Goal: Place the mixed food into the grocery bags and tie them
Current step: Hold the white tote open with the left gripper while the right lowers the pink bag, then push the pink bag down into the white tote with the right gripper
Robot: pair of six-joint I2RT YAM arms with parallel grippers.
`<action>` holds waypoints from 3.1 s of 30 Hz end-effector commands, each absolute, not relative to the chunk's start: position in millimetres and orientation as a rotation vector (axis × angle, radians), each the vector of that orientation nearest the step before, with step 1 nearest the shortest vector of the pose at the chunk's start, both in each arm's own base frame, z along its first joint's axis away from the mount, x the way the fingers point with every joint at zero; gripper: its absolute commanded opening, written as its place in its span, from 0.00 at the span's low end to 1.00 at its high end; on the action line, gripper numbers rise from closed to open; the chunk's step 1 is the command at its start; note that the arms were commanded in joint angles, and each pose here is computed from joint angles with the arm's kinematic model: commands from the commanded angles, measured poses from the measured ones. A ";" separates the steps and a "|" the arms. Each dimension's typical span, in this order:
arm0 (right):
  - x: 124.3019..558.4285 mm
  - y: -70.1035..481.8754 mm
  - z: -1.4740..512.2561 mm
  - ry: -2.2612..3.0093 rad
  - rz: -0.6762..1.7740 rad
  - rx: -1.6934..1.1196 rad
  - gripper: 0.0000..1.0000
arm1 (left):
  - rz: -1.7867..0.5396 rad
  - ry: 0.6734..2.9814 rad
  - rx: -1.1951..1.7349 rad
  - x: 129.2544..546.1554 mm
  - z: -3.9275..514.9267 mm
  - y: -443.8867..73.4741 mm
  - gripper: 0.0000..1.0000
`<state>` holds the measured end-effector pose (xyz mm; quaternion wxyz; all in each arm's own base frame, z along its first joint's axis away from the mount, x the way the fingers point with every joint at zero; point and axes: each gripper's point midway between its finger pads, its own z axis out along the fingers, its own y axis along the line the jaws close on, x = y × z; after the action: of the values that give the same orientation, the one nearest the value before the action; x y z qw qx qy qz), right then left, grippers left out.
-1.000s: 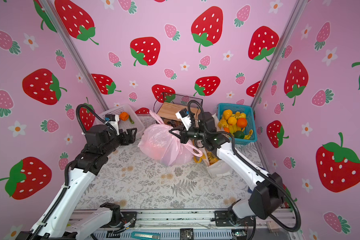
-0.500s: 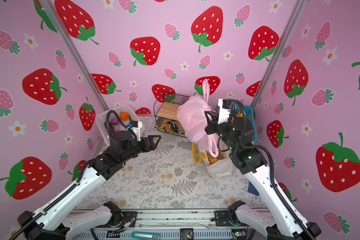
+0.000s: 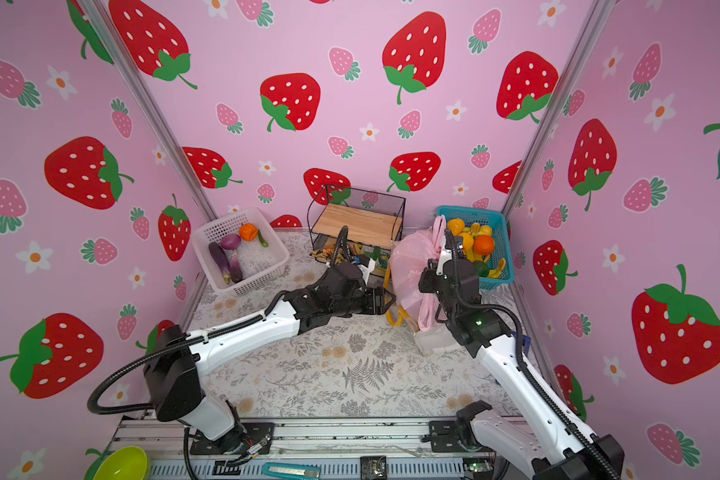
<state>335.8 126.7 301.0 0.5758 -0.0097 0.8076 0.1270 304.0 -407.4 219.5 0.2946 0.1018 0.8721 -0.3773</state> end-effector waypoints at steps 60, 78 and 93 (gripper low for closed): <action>315.1 110.2 130.9 2.401 -0.085 -0.200 0.05 | -1.336 2.150 0.407 257.6 278.4 -394.2 0.00; 300.2 181.6 214.8 2.267 0.325 -0.471 0.61 | -1.215 2.223 0.371 267.6 251.3 -383.9 0.00; 310.8 219.6 148.3 2.383 0.372 -0.540 0.43 | -1.180 2.229 0.372 268.7 245.8 -378.7 0.00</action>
<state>316.5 225.0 178.7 0.3608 -0.2100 0.8940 0.1627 262.0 -381.7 221.9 0.2532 0.1371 0.8541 -0.4332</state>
